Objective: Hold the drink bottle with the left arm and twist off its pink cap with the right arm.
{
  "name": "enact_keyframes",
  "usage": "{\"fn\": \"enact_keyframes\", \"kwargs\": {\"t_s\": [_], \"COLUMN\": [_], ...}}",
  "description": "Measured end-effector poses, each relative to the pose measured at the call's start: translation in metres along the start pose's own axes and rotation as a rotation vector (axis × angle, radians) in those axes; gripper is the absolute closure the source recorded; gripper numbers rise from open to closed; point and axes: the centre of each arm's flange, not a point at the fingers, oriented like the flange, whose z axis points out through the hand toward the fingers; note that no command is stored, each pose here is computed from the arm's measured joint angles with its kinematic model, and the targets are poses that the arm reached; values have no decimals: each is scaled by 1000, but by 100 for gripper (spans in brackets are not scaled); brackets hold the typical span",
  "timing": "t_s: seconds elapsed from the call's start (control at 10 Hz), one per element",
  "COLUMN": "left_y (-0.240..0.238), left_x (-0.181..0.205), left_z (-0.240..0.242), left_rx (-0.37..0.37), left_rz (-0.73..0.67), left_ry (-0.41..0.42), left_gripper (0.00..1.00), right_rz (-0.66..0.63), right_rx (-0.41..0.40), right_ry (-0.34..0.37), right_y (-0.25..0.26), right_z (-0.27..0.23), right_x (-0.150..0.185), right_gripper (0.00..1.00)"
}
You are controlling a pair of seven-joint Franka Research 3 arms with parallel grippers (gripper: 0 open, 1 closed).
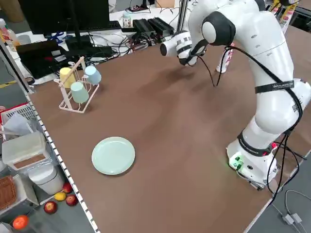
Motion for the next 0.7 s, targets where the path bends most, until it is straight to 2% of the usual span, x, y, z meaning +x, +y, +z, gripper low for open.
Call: {"fn": "enact_keyframes", "kwargs": {"t_s": [0.7], "left_y": [-50], "left_x": [5], "left_z": [30], "left_rx": [46], "left_rz": [34], "left_ry": [69], "left_gripper": [4], "right_rz": [50], "right_rx": [5], "right_ry": [10], "right_y": [0], "right_z": [23], "right_x": [26], "right_gripper": [8]}}
